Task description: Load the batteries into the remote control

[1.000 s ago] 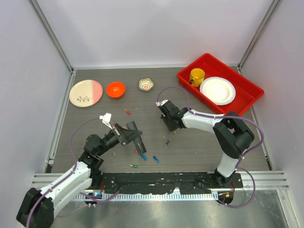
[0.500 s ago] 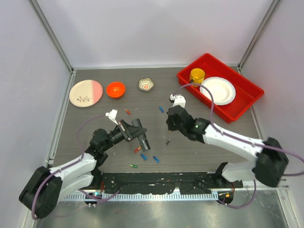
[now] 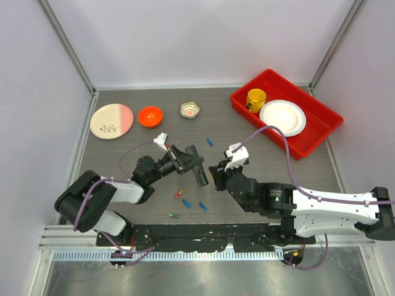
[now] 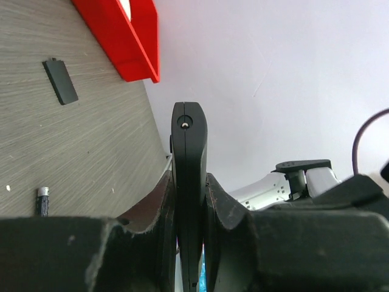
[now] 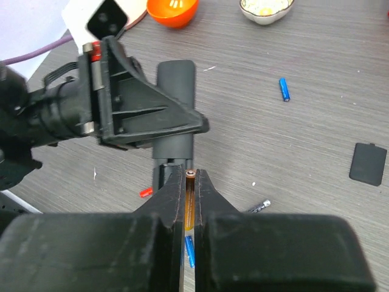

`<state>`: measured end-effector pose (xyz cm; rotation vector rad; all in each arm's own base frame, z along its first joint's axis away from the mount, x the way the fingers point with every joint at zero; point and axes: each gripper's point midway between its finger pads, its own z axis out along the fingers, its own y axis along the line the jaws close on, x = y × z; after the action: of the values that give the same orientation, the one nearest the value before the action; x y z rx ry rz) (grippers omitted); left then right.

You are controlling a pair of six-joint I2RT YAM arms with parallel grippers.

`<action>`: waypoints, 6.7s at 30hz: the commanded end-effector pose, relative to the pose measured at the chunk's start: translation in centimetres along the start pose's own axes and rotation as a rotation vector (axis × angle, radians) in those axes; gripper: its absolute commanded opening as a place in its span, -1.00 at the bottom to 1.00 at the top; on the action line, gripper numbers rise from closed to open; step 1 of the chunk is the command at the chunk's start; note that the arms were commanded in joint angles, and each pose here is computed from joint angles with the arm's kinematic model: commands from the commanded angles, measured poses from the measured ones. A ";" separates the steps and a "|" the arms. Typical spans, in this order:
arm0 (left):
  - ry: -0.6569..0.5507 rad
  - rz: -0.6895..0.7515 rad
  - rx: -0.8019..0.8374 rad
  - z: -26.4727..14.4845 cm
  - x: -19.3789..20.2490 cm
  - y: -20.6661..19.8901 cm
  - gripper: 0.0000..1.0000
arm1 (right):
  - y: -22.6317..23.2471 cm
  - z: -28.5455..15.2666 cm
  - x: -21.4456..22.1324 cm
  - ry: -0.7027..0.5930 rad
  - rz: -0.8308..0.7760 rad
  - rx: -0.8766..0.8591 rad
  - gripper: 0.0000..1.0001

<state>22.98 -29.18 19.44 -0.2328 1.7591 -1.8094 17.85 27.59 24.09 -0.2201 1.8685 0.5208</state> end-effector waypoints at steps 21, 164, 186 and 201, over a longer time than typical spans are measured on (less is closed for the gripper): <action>-0.014 0.084 0.370 1.6 -1.6 -10.1 -1.00 | 2.2 0.5 -2.3 -0.222 0.008 -0.043 -0.99; -0.062 0.184 0.466 1.0 -2.4 -13.8 -0.99 | 1.8 1.8 -2.4 0.127 0.743 -0.419 0.61; -0.063 0.181 0.467 1.0 -2.4 -13.8 -1.00 | 1.2 2.9 -0.3 0.164 0.776 -0.386 0.55; -0.076 0.182 0.468 1.0 -2.6 -14.0 -1.00 | 1.1 2.7 0.4 0.172 0.807 -0.397 0.47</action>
<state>23.40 -31.04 26.42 -0.1044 1.5714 -1.9251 19.68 29.86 22.41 0.2594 1.9973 1.4270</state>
